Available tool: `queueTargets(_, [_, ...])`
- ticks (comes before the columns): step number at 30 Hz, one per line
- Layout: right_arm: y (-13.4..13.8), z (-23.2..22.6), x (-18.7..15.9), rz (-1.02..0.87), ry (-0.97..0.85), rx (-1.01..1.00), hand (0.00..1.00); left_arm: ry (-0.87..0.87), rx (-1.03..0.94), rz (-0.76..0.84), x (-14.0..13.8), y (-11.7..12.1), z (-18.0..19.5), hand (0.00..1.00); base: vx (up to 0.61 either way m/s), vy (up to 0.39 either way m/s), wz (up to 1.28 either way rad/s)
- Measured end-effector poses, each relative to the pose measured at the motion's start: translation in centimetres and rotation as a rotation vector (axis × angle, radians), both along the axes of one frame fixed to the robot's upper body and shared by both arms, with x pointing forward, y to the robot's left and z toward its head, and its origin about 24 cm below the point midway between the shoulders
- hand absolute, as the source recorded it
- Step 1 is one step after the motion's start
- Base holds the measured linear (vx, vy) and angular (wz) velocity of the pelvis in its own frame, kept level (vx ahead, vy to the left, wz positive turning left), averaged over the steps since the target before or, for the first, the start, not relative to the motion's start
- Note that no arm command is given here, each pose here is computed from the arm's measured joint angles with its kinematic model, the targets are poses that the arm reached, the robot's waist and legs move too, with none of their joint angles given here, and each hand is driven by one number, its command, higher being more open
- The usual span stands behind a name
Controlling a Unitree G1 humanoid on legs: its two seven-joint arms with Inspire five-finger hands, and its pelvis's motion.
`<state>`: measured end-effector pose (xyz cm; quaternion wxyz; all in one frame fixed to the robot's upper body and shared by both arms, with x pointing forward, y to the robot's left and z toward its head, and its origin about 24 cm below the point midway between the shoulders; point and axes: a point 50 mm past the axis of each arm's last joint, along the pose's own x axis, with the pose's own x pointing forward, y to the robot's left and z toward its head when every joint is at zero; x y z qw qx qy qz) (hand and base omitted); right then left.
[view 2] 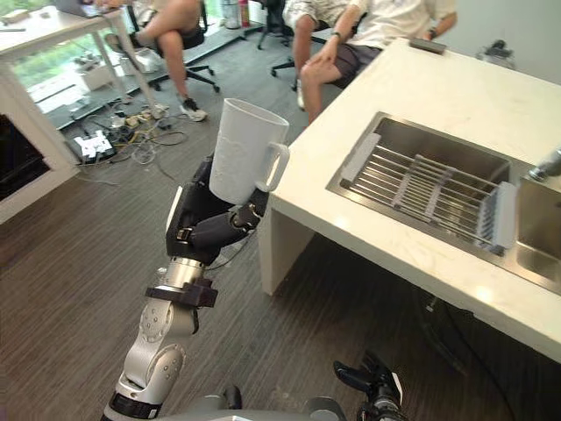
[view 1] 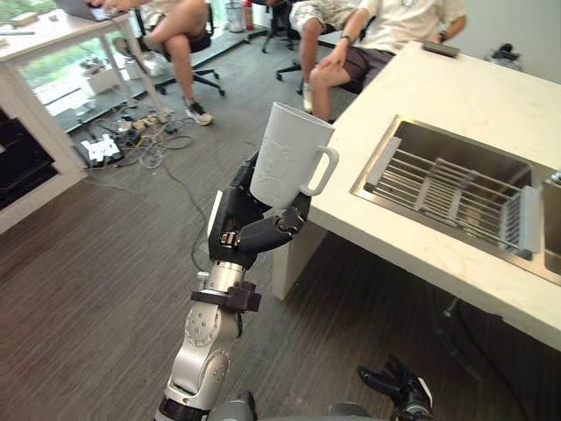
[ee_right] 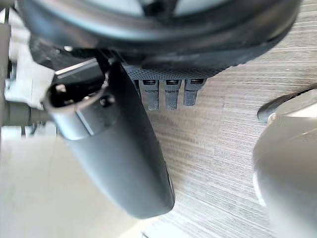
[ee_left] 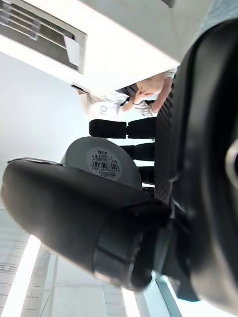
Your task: Walk over to the sink, pick up the cup, carry it to the dishwasher, place the cup inside the dishwasher, then close the dishwasher door
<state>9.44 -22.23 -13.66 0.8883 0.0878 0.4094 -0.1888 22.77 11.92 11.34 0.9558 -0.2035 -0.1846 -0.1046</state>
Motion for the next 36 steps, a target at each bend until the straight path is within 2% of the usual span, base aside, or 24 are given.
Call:
queueTargets(6, [-0.8,2.1,3.0,0.069,-0.127,-0.079,0.9,-0.023,-0.051,0.054,-1.3,0.9,0.7,0.3,-0.05,-0.115,0.79])
queueTargets(11, [-3.0,2.7,3.5,0.046,-0.124,-0.161,0.9,-0.013,-0.09,0.123,-1.4,2.4,0.4,0.3,-0.04,0.012,1.0])
queueTargets(16, [-2.6,2.5,4.0,0.078,-0.106,-0.165,0.9,0.007,-0.094,0.205,-1.9,4.2,-0.2,0.3,0.11,0.219,0.67])
queueTargets(19, [-1.2,1.6,3.3,0.078,-0.073,-0.107,0.9,0.023,-0.078,0.192,-1.9,4.0,-0.5,0.3,0.27,0.176,0.97])
queueTargets(22, [0.2,2.1,3.2,0.115,-0.114,-0.085,0.9,0.018,-0.08,0.175,-1.8,3.7,-0.4,0.3,0.31,0.056,0.92])
queueTargets(29, [0.2,3.7,3.4,0.119,-0.198,-0.112,0.9,-0.018,-0.12,0.153,-2.3,2.8,0.3,0.3,0.3,-0.092,0.64])
queueTargets(32, [0.0,4.4,4.0,0.186,-0.224,-0.158,0.9,0.011,-0.132,0.157,-2.7,2.8,-0.3,0.3,0.23,-0.112,-0.01])
queueTargets(34, [-0.3,4.5,3.9,0.19,-0.216,-0.174,0.9,0.029,-0.135,0.151,-3.0,2.6,-0.6,0.3,0.2,-0.065,0.04])
queueTargets(35, [0.6,1.7,1.6,0.264,-0.055,-0.148,0.9,0.131,-0.049,0.116,-2.8,2.8,-3.0,0.3,0.12,-0.03,0.02])
queueTargets(36, [0.6,1.7,1.6,0.264,-0.055,-0.148,0.9,0.131,-0.049,0.116,-2.8,2.8,-3.0,0.3,0.0,0.0,0.0])
